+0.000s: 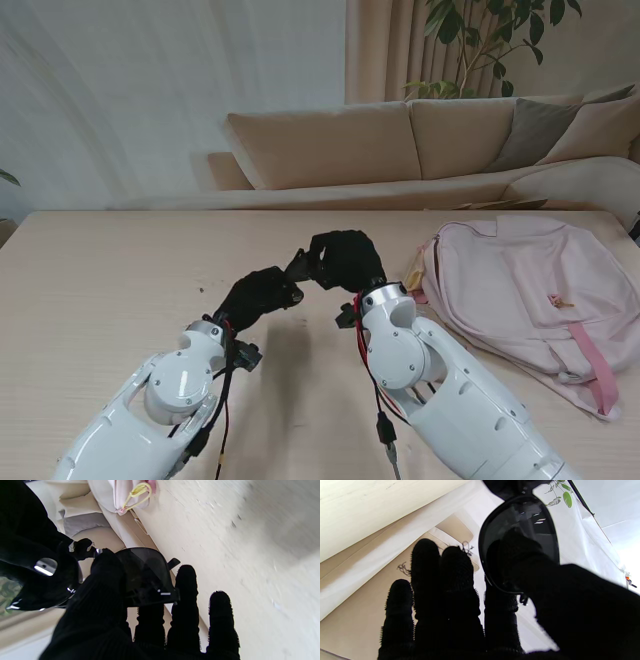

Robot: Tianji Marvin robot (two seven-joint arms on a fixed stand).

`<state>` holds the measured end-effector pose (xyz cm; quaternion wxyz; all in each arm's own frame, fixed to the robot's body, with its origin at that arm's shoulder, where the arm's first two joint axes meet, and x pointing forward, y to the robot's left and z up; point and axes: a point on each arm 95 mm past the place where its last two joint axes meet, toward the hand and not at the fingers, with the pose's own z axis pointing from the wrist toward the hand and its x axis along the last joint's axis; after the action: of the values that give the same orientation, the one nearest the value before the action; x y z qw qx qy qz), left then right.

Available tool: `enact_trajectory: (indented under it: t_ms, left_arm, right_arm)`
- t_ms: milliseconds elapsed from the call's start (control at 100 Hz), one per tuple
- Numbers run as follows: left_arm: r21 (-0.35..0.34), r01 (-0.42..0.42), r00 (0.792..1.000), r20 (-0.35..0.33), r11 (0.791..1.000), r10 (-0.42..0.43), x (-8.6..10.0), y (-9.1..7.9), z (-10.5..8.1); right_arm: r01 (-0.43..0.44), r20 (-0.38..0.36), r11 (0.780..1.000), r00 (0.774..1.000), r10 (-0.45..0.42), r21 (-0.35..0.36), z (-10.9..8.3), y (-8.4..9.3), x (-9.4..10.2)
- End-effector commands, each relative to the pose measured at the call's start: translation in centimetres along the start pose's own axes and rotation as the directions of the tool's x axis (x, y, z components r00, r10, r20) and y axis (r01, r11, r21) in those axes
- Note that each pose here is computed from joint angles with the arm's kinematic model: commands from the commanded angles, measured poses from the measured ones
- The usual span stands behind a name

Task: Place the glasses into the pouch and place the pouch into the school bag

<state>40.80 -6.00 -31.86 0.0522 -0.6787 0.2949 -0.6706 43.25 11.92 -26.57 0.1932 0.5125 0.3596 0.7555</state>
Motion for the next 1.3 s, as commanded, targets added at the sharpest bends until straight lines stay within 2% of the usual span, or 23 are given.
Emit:
enact_trajectory:
  t_ms: [0, 180, 320, 480, 590, 670, 740, 870, 970, 1170, 1290]
  left_arm:
    - [-0.007, -0.048, 0.999, -0.011, 0.999, 0.048, -0.1, -1.0, -0.7]
    - [0.04, -0.189, 0.981, -0.039, 0.981, 0.19, 0.1, -2.5, -1.7]
    - [0.067, -0.296, 0.952, -0.065, 0.953, 0.3, 0.1, -3.2, -2.0]
    - [0.083, -0.377, 0.92, -0.08, 0.923, 0.383, 0.1, -3.7, -2.3]
    - [0.085, -0.403, 0.907, -0.094, 0.911, 0.41, 0.2, -3.9, -2.6]
    - [0.085, -0.43, 0.894, -0.102, 0.899, 0.437, 0.3, -4.1, -2.8]
    - [0.076, -0.438, 0.89, -0.105, 0.896, 0.444, 0.3, -4.1, -2.9]
    - [0.071, -0.453, 0.882, -0.108, 0.889, 0.458, 0.3, -4.2, -2.9]
    - [0.059, -0.455, 0.882, -0.109, 0.888, 0.459, 0.4, -4.2, -2.8]
    - [0.007, -0.474, 0.875, -0.108, 0.88, 0.472, 0.6, -4.1, -1.8]
    - [-0.019, -0.489, 0.867, -0.118, 0.872, 0.483, 1.1, -4.0, -1.1]
  right_arm:
    - [0.001, 0.026, 0.999, 1.0, -0.002, 0.034, -0.5, -0.3, -0.8]
    - [-0.01, 0.043, 0.998, 0.999, 0.007, 0.058, -0.9, -0.1, -1.7]
    - [-0.051, 0.065, 0.994, 0.997, 0.045, 0.094, -1.3, 0.0, -2.1]
    - [-0.036, 0.072, 0.991, 0.997, 0.027, 0.131, -2.2, 0.7, -3.1]
    - [0.039, 0.065, 0.986, 0.997, -0.05, 0.161, -3.3, 1.7, -4.4]
    - [0.08, 0.079, 0.974, 0.992, -0.099, 0.211, -4.5, 2.5, -5.7]
    - [0.116, 0.094, 0.964, 0.985, -0.142, 0.241, -5.6, 3.2, -6.9]
    - [0.192, 0.112, 0.936, 0.966, -0.233, 0.294, -7.8, 4.2, -9.0]
    - [0.252, 0.123, 0.917, 0.945, -0.302, 0.31, -9.3, 4.6, -10.1]
    - [0.297, 0.138, 0.885, 0.921, -0.365, 0.359, -11.9, 4.9, -12.2]
    - [0.294, 0.159, 0.876, 0.913, -0.376, 0.381, -13.0, 4.6, -13.1]
